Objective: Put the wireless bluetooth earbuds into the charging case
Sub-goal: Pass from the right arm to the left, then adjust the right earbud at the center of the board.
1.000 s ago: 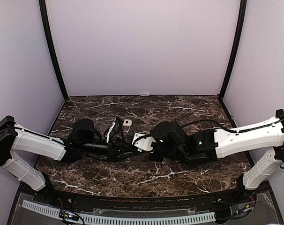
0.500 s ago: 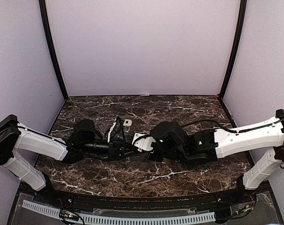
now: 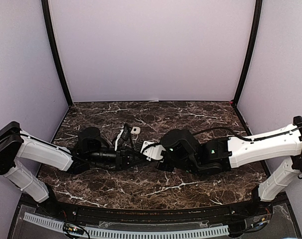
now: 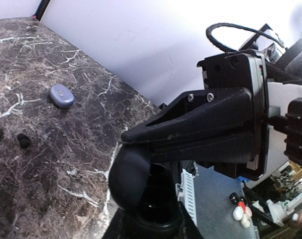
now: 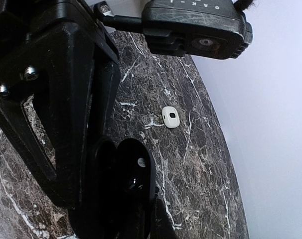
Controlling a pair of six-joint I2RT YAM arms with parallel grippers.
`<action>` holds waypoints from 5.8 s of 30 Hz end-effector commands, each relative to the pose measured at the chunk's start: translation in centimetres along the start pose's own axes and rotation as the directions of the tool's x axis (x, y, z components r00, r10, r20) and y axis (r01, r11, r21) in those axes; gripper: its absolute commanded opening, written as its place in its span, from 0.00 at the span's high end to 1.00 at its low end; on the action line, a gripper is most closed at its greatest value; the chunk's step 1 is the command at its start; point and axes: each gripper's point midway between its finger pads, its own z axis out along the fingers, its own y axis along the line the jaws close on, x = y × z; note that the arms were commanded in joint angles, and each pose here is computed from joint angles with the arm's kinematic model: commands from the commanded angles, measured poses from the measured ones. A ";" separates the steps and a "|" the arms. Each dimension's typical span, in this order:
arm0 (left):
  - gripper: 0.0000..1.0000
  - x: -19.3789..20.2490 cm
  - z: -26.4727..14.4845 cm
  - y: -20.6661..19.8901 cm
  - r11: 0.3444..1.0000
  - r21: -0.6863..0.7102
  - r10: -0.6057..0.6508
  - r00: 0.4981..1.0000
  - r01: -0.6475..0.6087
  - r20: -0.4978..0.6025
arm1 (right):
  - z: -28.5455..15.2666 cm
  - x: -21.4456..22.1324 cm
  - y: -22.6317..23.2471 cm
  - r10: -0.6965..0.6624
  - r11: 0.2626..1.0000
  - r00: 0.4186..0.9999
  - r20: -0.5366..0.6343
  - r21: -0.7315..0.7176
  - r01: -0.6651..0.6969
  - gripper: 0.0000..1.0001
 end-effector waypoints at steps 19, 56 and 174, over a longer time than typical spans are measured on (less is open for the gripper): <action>0.88 -2.4 -4.2 1.2 0.981 -0.107 0.171 0.981 -0.161 0.096 | -5.0 0.1 -0.7 0.295 0.949 0.941 0.164 -0.163 -0.269 0.41; 0.91 0.3 1.9 4.3 0.917 0.055 0.376 0.904 -0.394 0.205 | -5.8 25.8 -18.0 0.677 0.585 0.678 0.285 0.349 -0.732 0.12; 0.93 -0.5 4.9 6.7 0.868 -0.008 0.495 0.865 -0.496 0.085 | -7.6 36.9 -22.1 0.634 0.369 0.630 0.448 0.541 -0.756 0.01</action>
